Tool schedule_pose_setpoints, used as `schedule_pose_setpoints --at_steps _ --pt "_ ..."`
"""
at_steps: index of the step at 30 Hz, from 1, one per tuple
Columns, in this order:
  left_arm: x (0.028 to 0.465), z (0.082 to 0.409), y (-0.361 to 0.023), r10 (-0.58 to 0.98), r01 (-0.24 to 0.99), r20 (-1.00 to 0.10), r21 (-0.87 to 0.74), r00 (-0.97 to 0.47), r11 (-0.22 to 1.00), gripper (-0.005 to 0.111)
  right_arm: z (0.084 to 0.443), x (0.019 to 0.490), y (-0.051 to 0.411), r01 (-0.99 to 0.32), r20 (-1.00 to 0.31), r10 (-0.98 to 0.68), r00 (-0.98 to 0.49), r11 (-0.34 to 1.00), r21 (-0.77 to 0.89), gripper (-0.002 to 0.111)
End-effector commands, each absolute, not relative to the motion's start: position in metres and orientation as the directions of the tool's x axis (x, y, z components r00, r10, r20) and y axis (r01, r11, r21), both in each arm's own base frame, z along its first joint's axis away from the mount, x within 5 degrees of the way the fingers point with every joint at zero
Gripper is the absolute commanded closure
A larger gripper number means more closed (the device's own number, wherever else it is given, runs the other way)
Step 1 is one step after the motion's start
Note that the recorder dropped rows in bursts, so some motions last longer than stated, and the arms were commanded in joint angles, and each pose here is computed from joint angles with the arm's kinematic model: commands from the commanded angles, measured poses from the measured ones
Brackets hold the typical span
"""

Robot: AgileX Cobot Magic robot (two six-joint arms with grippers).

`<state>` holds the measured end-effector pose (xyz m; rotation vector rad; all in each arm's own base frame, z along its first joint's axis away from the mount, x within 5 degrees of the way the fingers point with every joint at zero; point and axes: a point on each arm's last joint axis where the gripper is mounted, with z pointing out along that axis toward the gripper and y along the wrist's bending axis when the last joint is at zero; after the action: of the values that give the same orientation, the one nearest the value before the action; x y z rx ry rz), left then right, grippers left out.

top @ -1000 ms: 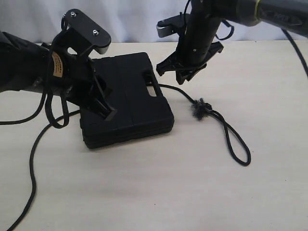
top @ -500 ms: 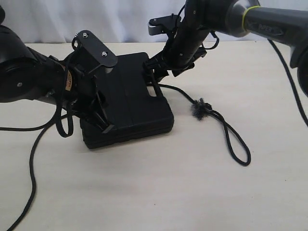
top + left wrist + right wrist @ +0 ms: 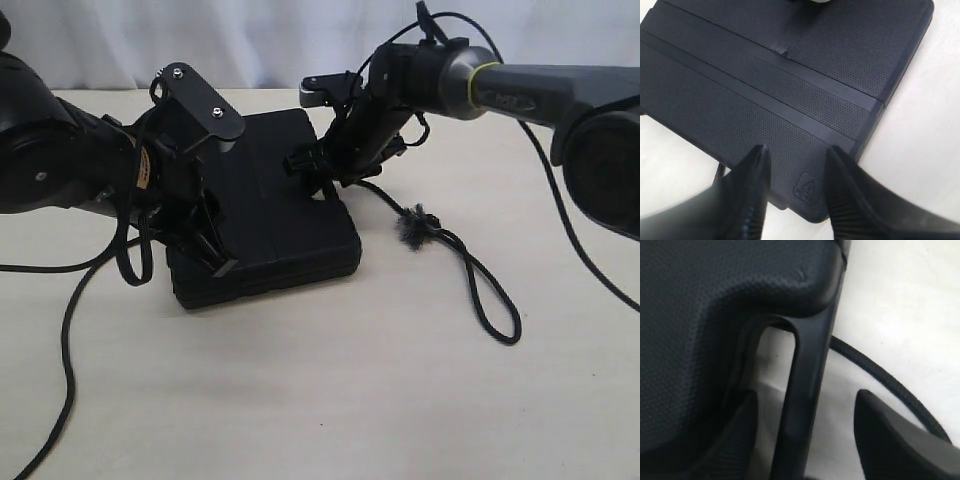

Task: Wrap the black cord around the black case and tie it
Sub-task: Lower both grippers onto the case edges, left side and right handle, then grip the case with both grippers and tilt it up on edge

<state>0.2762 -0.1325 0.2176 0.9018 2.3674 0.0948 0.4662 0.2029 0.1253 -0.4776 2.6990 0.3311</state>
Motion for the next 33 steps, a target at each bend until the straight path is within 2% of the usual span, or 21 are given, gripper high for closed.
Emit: schedule_pose_setpoints --at_steps 1,2,3,12,15,18,20,28,33 --pt "0.277 0.218 -0.133 0.610 0.575 -0.524 0.253 -0.595 0.778 0.070 0.123 0.468 0.203 -0.346 -0.410 -0.253 -0.877 0.922 0.171 0.089" --pt "0.277 0.218 -0.133 0.608 0.575 -0.525 0.251 -0.596 0.779 0.070 0.124 0.468 0.203 -0.315 -0.405 -0.219 -0.888 0.931 0.186 0.101" --pt "0.276 0.218 -0.133 0.610 0.575 -0.520 0.251 -0.599 0.779 0.070 0.129 0.467 0.203 -0.285 -0.398 -0.187 -0.898 0.937 0.203 0.104" --pt "0.277 0.218 -0.133 0.619 0.579 -0.517 0.262 -0.592 0.772 0.070 0.227 0.443 0.198 -0.246 -0.412 -0.118 -0.903 0.930 0.273 0.104" --pt "0.277 0.218 -0.131 0.641 0.588 -0.503 0.286 -0.580 0.757 0.070 0.243 0.438 0.199 -0.226 -0.418 -0.075 -0.905 0.919 0.323 0.104" --pt "0.276 0.220 -0.126 0.689 0.603 -0.460 0.344 -0.561 0.720 0.070 0.258 0.434 0.199 -0.208 -0.429 -0.038 -0.902 0.911 0.357 0.104" --pt "0.274 0.227 -0.124 0.699 0.601 -0.468 0.367 -0.541 0.710 0.070 0.265 0.432 0.198 -0.183 -0.432 -0.004 -0.902 0.909 0.374 0.104" --pt "0.245 0.281 -0.127 0.644 0.572 -0.630 0.359 -0.435 0.738 0.070 0.288 0.429 0.198 -0.092 -0.442 0.143 -0.885 0.879 0.467 0.104" --pt "0.221 0.272 -0.136 0.690 0.639 -0.617 0.366 -0.379 0.677 0.070 0.293 0.430 0.205 -0.076 -0.430 0.211 -0.878 0.825 0.560 0.104"
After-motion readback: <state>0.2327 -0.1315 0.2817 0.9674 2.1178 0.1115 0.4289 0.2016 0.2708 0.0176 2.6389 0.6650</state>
